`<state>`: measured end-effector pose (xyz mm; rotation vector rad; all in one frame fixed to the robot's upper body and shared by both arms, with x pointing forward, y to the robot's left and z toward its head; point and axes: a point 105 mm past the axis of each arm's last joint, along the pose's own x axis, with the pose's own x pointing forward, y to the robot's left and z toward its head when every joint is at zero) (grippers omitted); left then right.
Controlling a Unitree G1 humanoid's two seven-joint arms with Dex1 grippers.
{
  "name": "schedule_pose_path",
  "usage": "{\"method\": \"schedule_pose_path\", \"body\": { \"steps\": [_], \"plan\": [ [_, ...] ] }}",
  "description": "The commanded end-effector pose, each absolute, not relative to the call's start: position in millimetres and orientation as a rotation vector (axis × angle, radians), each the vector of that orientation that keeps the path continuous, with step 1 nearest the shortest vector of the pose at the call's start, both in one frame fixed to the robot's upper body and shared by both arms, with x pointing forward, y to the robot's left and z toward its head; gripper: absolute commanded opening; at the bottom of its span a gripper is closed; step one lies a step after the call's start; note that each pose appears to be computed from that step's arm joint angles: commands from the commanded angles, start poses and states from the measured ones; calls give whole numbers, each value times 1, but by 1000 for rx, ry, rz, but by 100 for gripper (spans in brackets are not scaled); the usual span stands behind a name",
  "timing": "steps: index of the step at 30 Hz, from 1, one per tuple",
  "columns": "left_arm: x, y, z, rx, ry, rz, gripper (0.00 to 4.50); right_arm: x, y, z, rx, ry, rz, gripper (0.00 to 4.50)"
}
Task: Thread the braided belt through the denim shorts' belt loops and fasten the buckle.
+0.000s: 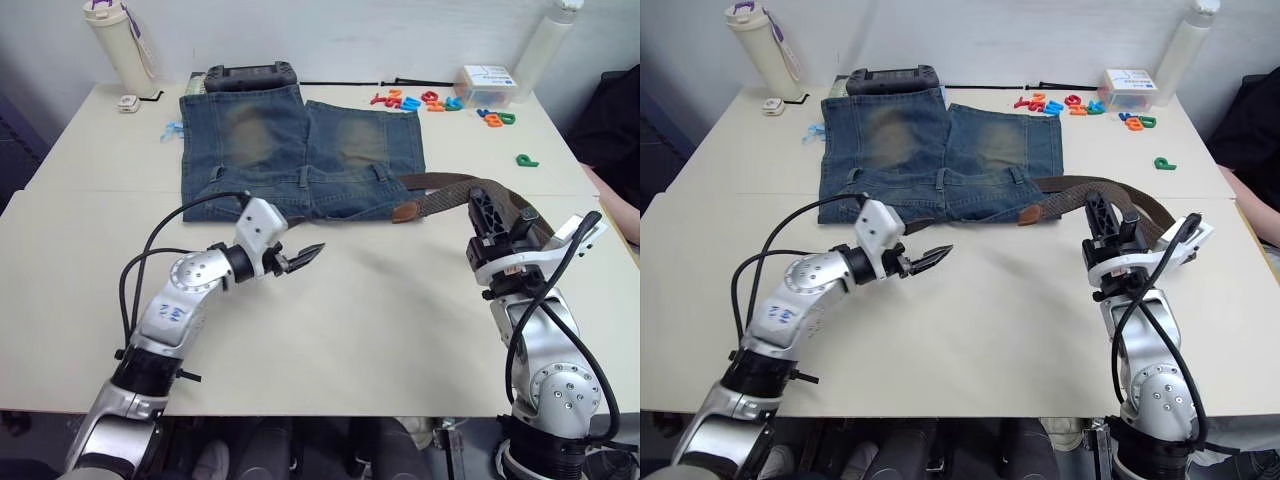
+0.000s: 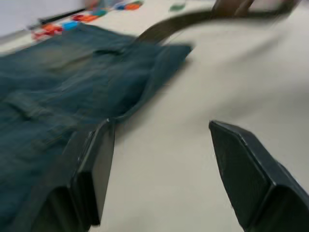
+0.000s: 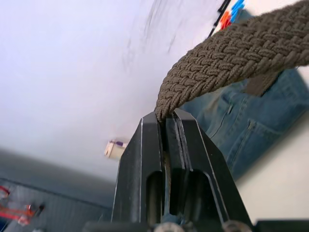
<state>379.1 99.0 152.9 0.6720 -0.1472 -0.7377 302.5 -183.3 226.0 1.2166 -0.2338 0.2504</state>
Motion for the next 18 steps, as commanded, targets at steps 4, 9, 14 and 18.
{"method": "schedule_pose_path", "body": {
  "steps": [4, 9, 14, 18],
  "plan": [
    [417, 87, 144, 1002, -225, -647, 342, 297, -182, 240, 1219, -296, 271, 0],
    [445, 92, 141, 1181, -193, -518, 342, 291, -174, 249, 1222, -318, 310, 0],
    [458, 110, 141, 1163, -123, -417, 342, 286, -169, 255, 1217, -333, 334, 0],
    [460, 122, 139, 1165, -99, -394, 342, 285, -166, 256, 1219, -334, 337, 0]
  ]
}}
